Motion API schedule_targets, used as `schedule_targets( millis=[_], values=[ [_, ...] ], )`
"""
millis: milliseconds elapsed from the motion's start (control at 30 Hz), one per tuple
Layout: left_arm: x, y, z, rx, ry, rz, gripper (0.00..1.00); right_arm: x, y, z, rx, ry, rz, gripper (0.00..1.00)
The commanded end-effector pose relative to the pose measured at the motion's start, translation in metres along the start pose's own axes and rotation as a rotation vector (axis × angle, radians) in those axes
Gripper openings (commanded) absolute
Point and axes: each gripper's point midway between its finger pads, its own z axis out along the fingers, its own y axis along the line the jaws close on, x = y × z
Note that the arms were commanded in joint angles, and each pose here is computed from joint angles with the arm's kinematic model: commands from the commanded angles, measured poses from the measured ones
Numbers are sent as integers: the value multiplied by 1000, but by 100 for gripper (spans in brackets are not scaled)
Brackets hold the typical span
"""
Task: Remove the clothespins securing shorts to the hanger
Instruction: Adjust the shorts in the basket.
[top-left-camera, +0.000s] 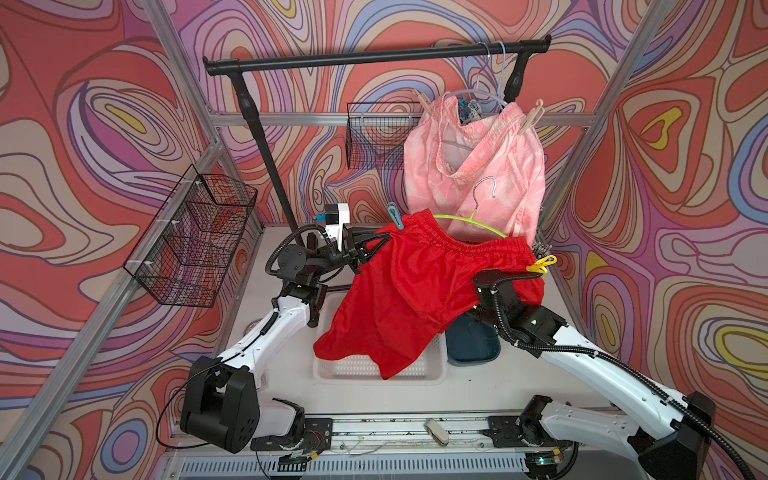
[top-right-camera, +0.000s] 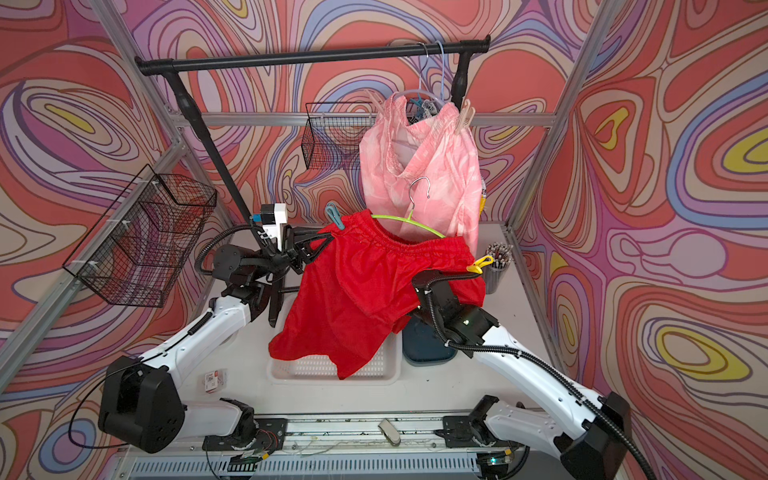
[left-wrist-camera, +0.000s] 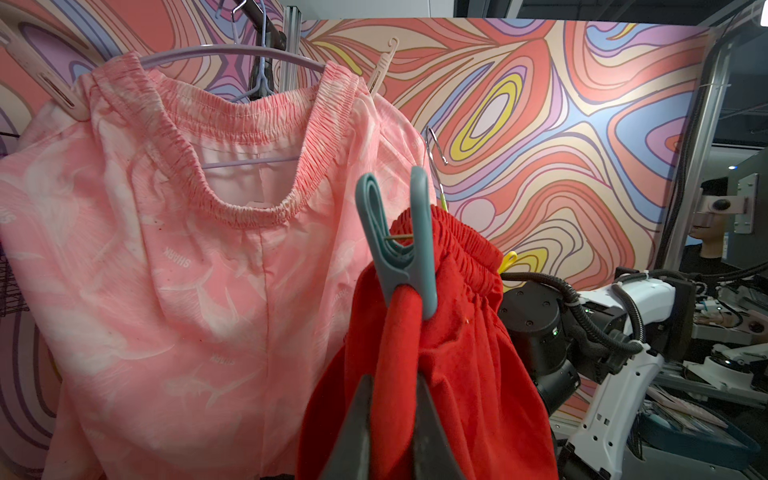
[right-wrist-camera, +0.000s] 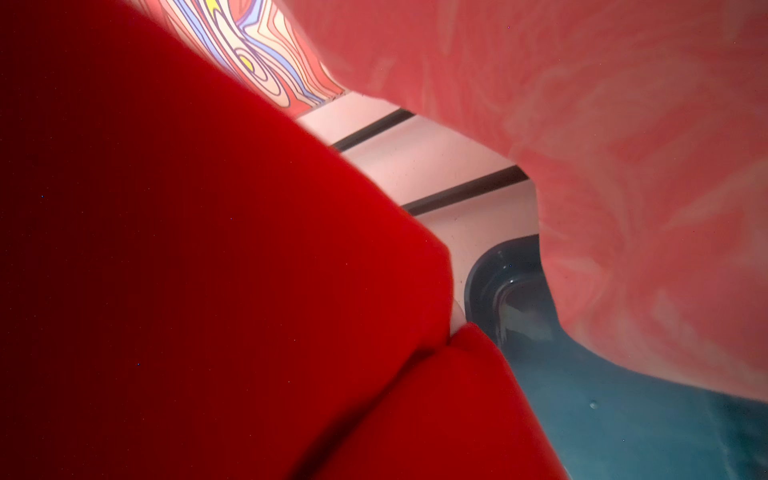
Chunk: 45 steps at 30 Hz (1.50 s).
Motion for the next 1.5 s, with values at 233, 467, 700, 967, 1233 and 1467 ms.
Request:
schedule_targets(
  millis=[233,467,700,967,1233,1467],
  values=[
    [-1,-26,45,-2,-143,-31,0,102,7,33,-48,369,-145,13],
    [8,-34,5,-81,-71,-37,0,108,9,37,-70,388,-153,13],
    [-1,-65,-45,-177,34,45,0,114,28,49,-136,440,-162,13],
    [4,-77,-91,-318,119,61,0,126,44,56,-203,495,-148,14],
    [-6,-66,-120,-406,64,45,0,145,48,55,-190,556,-155,26],
    [-17,-57,-133,-461,29,57,0,150,36,39,-69,577,-184,39]
  ],
)
